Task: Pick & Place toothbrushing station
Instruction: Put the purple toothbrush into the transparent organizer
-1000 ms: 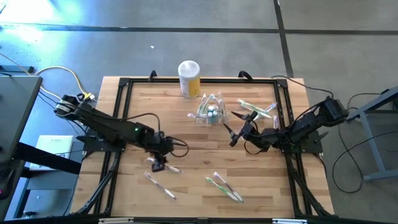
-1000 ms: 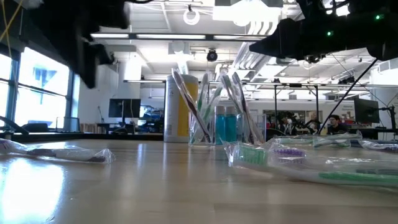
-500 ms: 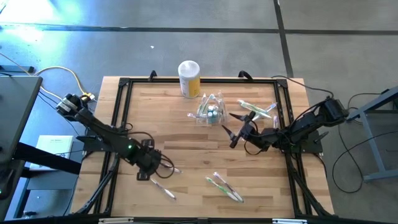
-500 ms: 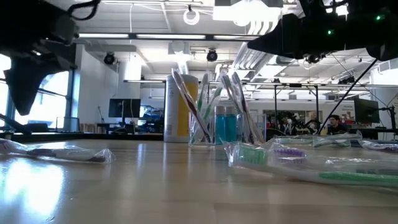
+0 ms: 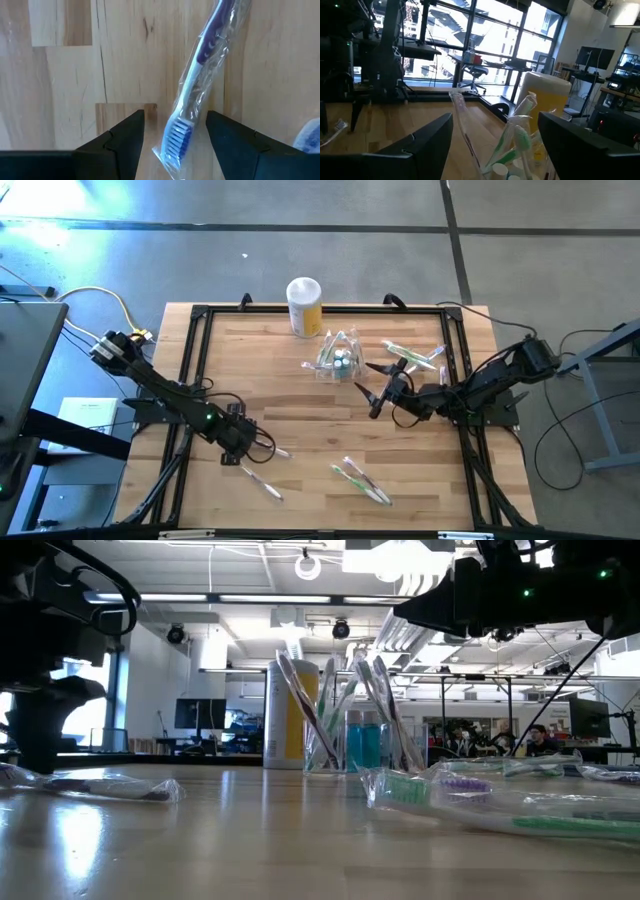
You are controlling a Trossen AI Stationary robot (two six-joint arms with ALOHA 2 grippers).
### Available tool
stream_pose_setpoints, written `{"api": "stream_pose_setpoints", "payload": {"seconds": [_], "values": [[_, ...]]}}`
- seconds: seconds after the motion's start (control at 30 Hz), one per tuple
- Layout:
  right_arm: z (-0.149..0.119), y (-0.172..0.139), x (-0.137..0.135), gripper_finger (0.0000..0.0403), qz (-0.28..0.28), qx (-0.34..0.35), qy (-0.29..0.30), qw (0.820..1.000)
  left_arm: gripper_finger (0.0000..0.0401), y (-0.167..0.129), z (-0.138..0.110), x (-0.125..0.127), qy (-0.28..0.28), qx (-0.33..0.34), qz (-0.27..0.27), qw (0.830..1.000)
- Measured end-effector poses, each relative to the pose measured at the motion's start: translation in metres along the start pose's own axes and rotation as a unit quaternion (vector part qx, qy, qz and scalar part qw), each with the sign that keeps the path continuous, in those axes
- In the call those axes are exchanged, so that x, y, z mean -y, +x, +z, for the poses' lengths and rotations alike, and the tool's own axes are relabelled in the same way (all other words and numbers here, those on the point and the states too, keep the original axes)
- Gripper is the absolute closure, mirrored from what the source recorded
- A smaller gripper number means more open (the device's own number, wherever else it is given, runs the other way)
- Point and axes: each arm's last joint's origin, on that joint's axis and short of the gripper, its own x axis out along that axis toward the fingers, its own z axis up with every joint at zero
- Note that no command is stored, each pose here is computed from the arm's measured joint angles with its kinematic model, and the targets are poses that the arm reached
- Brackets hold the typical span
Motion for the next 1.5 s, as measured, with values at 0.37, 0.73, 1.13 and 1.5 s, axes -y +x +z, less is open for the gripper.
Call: {"api": "stream_pose_setpoints", "payload": {"seconds": [0.37,0.73,1.13,1.5], "values": [[0.0,0.0,0.0,0.0118,0.0,0.0,0.0,1.0,0.0203,0.009,-0.01,-0.005,-0.004,-0.002,0.016,1.0],[-0.001,-0.001,-0.01,0.0118,0.183,0.025,0.018,0.983,0.0386,0.01,-0.006,-0.005,0.036,0.035,0.043,0.998],[-0.004,0.0,-0.012,0.0118,0.335,0.012,0.1,0.937,0.0394,-0.043,0.049,0.011,0.147,0.099,0.102,0.979],[-0.02,0.023,0.019,0.0118,0.298,-0.115,0.339,0.885,0.0396,-0.094,0.119,0.037,0.36,0.215,0.212,0.883]]}}
